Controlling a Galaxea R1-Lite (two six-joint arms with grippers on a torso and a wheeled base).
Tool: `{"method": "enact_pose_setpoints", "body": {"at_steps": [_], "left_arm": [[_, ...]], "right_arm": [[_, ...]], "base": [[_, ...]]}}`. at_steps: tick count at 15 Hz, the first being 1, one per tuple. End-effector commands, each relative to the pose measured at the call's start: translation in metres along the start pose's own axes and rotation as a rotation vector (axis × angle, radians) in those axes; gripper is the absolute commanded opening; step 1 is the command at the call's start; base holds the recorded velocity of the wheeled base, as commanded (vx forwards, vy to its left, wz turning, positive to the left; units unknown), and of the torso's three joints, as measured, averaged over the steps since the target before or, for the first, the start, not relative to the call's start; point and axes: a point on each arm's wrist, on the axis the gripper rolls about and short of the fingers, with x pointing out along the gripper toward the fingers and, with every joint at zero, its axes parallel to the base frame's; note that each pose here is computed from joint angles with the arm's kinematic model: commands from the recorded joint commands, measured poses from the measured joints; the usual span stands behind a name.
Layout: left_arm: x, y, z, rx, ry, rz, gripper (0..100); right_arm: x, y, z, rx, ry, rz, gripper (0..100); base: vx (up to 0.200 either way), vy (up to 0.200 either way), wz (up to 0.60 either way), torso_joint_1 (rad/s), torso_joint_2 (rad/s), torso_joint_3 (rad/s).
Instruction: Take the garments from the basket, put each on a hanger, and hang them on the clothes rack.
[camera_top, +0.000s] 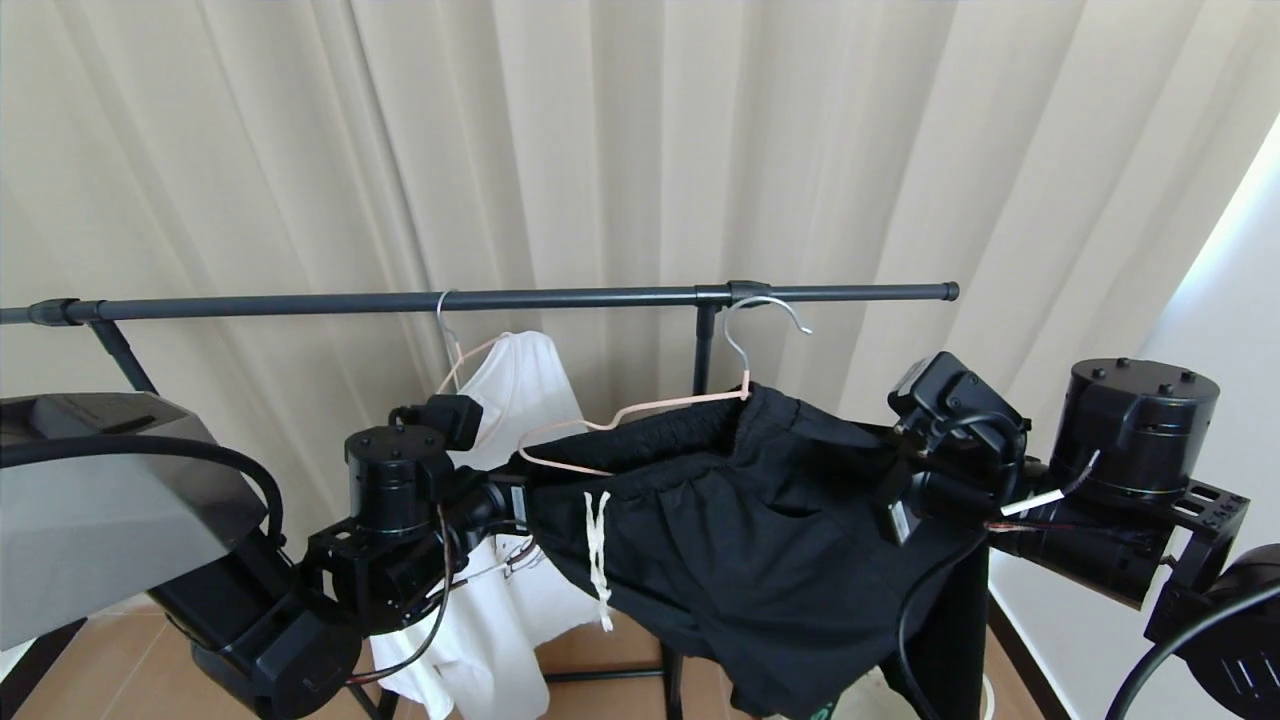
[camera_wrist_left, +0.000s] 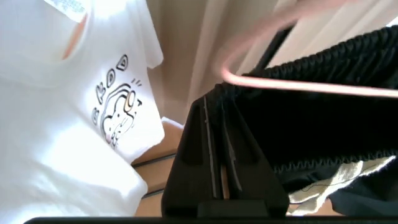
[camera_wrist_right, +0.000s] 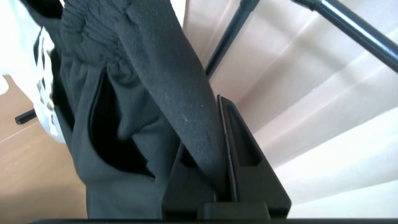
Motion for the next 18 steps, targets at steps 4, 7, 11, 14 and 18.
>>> {"method": "enact_pose_setpoints", "body": {"at_steps": [4, 7, 11, 14, 18], "left_arm": [[-0.003, 0.011, 0.019, -0.022, -0.067, 0.03, 0], [-0.019, 0.004, 0.033, -0.021, -0.111, 0.003, 0], [-0.05, -0.027, 0.032, 0.045, -0.109, -0.108, 0], [-0.062, -0.042, 0.026, 0.081, -0.095, -0.161, 0], [-0.065, -0.052, 0.022, 0.093, -0.09, -0.172, 0]], "right_arm": [[-0.003, -0.004, -0.008, -0.043, 0.019, 0.01, 0], [0.001, -0.002, -0.017, -0.083, 0.05, 0.022, 0], [0.014, 0.001, -0.02, -0.083, 0.069, 0.014, 0], [0.023, 0.009, -0.017, -0.043, 0.08, -0.01, 0], [0.04, 0.022, -0.02, -0.021, 0.07, -0.037, 0]], "base": [[0.0, 0.0, 0.0, 0.0, 0.0, 0.0], [0.0, 0.0, 0.0, 0.0, 0.0, 0.0], [0.0, 0.0, 0.0, 0.0, 0.0, 0.0], [0.0, 0.0, 0.0, 0.0, 0.0, 0.0], [0.0, 0.0, 0.0, 0.0, 0.0, 0.0]]}}
